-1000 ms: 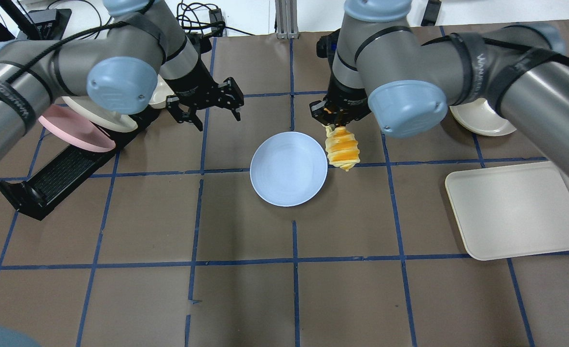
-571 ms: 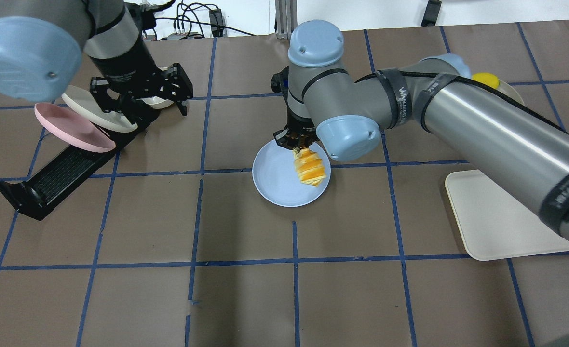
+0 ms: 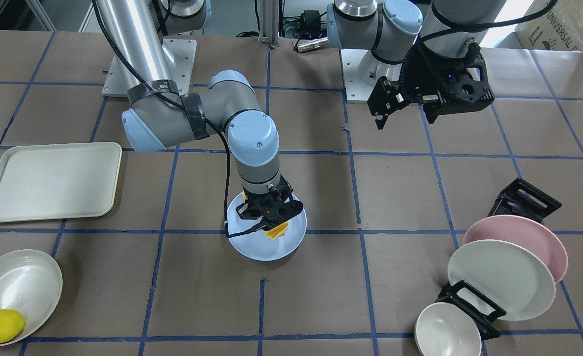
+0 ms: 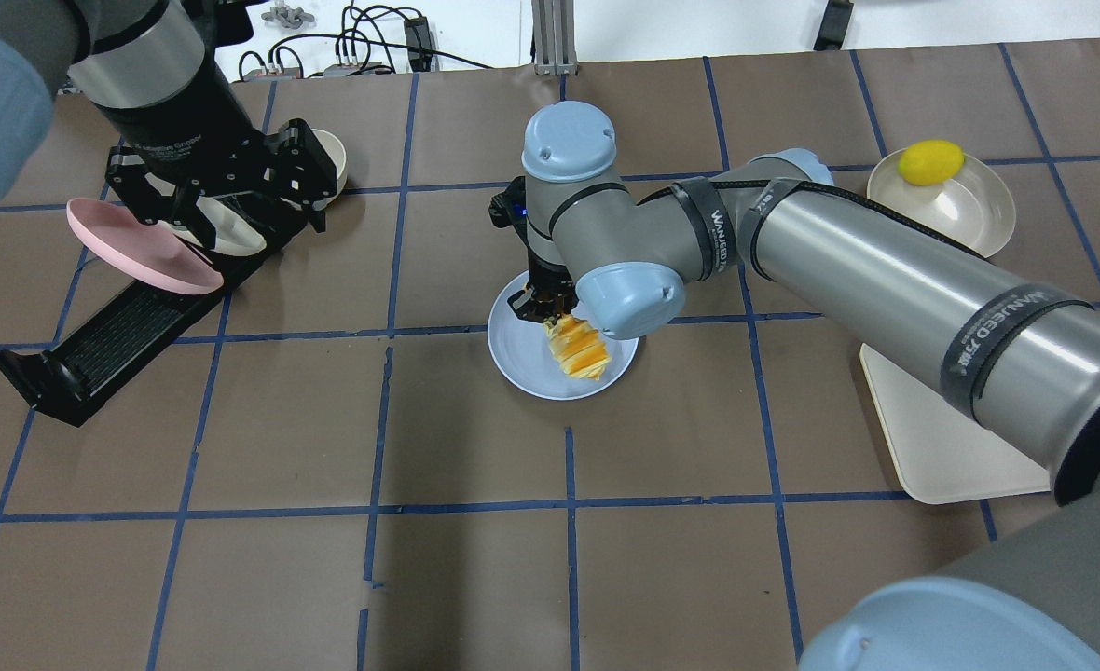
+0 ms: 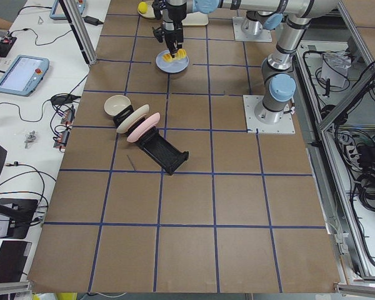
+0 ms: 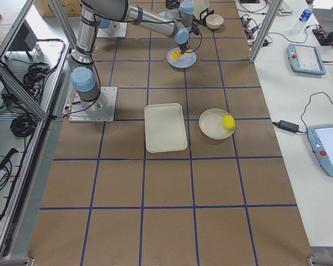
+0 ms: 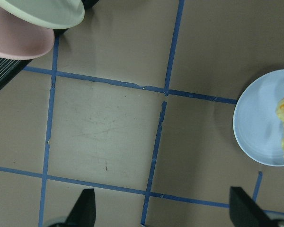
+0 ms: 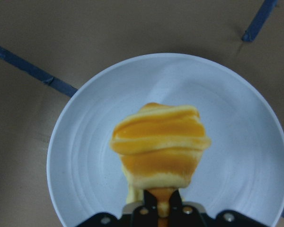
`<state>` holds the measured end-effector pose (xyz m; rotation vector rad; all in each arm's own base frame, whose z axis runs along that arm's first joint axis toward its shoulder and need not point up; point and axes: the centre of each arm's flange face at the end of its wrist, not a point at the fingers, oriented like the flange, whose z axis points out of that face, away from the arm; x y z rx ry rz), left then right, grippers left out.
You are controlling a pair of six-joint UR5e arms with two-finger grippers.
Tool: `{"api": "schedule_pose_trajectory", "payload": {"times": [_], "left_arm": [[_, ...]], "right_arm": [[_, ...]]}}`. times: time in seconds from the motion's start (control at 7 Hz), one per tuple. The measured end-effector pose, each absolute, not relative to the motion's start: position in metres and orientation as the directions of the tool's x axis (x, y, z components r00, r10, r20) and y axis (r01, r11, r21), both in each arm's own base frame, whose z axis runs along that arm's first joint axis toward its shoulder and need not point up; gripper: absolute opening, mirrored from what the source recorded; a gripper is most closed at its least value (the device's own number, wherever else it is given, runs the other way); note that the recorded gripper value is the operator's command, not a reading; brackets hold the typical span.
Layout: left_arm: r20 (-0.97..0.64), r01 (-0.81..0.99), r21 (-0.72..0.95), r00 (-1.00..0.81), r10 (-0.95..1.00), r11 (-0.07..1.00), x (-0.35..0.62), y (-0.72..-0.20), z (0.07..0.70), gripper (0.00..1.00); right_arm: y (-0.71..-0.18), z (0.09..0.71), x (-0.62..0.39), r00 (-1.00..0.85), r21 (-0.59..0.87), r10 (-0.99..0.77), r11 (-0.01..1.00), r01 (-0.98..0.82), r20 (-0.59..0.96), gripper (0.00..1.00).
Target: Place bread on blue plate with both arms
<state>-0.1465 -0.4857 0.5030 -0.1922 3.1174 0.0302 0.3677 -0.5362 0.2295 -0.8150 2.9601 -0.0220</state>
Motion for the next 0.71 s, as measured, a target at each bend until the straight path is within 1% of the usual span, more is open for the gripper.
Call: {"api": "schedule_pose_trajectory", "payload": {"times": [0.14, 0.29, 0.71], "left_arm": [[-0.015, -0.083, 0.017, -0.996, -0.083, 0.996, -0.1574, -0.4822, 0.5048, 0.99], [-0.009, -0.04, 0.018, -0.999, -0.04, 0.999, -0.1607, -0.4834, 0.5055, 0.99], [0.007, 0.009, 0.025, -1.0, 0.009, 1.0, -0.1529, -0.49, 0.504, 0.99]], "right_arm": [[-0.5369, 0.2289, 0.3677, -0.853, -0.035, -0.518, 0.855, -0.517, -0.067, 0.78], [-0.5369, 0.2285, 0.3676, -0.851, -0.036, -0.521, 0.854, -0.52, -0.068, 1.0], [-0.5371, 0.2284, 0.369, -0.847, -0.066, -0.527, 0.85, -0.523, -0.065, 1.0]]}}
